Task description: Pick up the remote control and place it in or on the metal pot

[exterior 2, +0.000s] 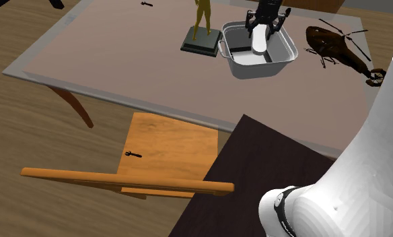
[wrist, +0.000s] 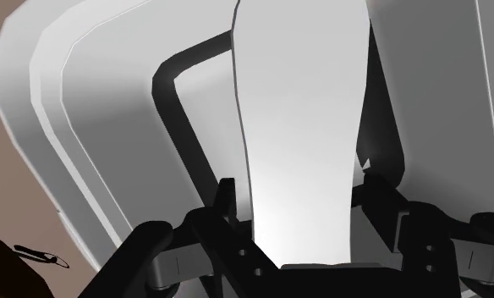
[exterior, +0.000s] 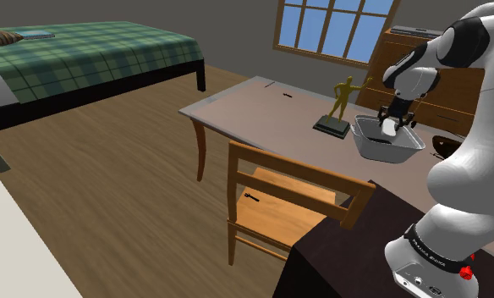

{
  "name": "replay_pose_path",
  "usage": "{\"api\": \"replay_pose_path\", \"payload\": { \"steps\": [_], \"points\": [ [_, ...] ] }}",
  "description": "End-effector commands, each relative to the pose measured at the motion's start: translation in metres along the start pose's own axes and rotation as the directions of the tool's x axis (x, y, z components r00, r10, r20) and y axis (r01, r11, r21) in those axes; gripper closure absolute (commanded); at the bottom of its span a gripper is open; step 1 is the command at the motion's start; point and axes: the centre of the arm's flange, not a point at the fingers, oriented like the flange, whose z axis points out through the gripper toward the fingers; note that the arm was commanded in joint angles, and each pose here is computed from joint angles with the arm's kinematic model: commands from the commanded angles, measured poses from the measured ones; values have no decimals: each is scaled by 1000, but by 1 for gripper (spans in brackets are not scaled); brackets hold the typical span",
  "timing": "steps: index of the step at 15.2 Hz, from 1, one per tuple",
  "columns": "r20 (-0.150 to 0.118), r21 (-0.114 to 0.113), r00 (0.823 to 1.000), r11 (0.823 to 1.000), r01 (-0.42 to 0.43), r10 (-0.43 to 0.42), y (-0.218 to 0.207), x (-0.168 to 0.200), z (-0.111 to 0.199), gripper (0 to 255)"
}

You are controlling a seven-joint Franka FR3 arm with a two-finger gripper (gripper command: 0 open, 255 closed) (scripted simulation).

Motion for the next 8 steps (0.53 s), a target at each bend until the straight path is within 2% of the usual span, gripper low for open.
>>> {"api": "replay_pose_path", "payload": {
  "steps": [1, 6, 8],
  "points": [
    [0, 0, 1000, 1000, 0, 0, 0, 0, 0, 0],
    [0, 0, 1000, 1000, 0, 0, 0, 0, 0, 0],
    [0, 0, 1000, 1000, 0, 0, 0, 0, -27, 0]
  ]
}}
